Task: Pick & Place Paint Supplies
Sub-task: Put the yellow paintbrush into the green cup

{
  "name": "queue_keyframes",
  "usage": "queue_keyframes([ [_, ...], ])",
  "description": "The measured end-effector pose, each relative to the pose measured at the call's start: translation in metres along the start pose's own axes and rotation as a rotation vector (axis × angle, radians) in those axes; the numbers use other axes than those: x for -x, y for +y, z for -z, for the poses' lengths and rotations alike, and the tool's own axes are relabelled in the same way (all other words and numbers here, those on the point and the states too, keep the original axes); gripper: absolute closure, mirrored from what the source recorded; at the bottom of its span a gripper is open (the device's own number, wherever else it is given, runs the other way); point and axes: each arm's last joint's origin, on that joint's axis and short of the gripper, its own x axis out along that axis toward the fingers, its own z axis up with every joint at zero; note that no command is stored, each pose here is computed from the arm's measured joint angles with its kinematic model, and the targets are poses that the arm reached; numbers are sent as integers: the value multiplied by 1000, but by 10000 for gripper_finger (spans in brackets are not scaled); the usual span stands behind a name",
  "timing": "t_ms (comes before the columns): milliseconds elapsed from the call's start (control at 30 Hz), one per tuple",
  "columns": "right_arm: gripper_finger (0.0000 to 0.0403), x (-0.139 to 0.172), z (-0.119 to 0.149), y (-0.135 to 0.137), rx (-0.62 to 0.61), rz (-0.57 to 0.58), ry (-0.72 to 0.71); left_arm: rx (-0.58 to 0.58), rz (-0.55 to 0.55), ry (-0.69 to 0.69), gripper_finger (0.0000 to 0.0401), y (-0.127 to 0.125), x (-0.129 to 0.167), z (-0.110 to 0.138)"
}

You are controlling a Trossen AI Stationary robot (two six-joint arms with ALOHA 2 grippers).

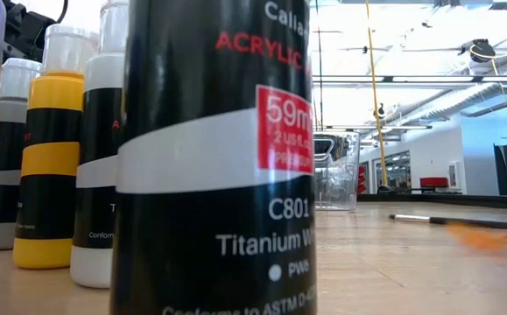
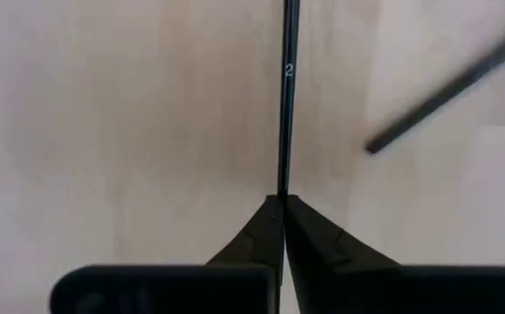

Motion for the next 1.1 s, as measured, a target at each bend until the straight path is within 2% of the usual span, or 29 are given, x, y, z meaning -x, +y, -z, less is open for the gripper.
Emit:
queue_keyframes([
  [133,401,35,-2,0,98,7,-178,16,0,-1,381,0,0,0],
  [233,402,49,2,-11,162,107,-256,58,-9,-3,385,0,0,0],
  [300,402,62,0,-14,214,159,-370,117,-28,-9,391,1,0,-1],
  [367,402,71,-2,-18,303,273,-470,184,-47,-34,397,1,0,-3],
  [433,402,78,-4,-22,411,449,-554,231,-47,-72,399,2,0,-6],
  [567,402,93,-18,-23,555,808,-712,234,-34,-113,392,1,1,-11],
  [633,402,98,-26,-23,608,954,-730,247,-32,-124,393,1,1,-12],
  [767,403,110,-50,-26,668,1107,-741,286,-16,-118,399,-2,-3,-11],
  [967,403,101,-85,-26,892,1365,-548,323,80,-22,390,-12,-17,-10],
  [1033,403,95,-96,-28,972,1395,-507,332,113,2,390,-17,-23,-11],
  [1100,403,89,-107,-33,999,1434,-455,344,146,14,388,-23,-30,-15],
])
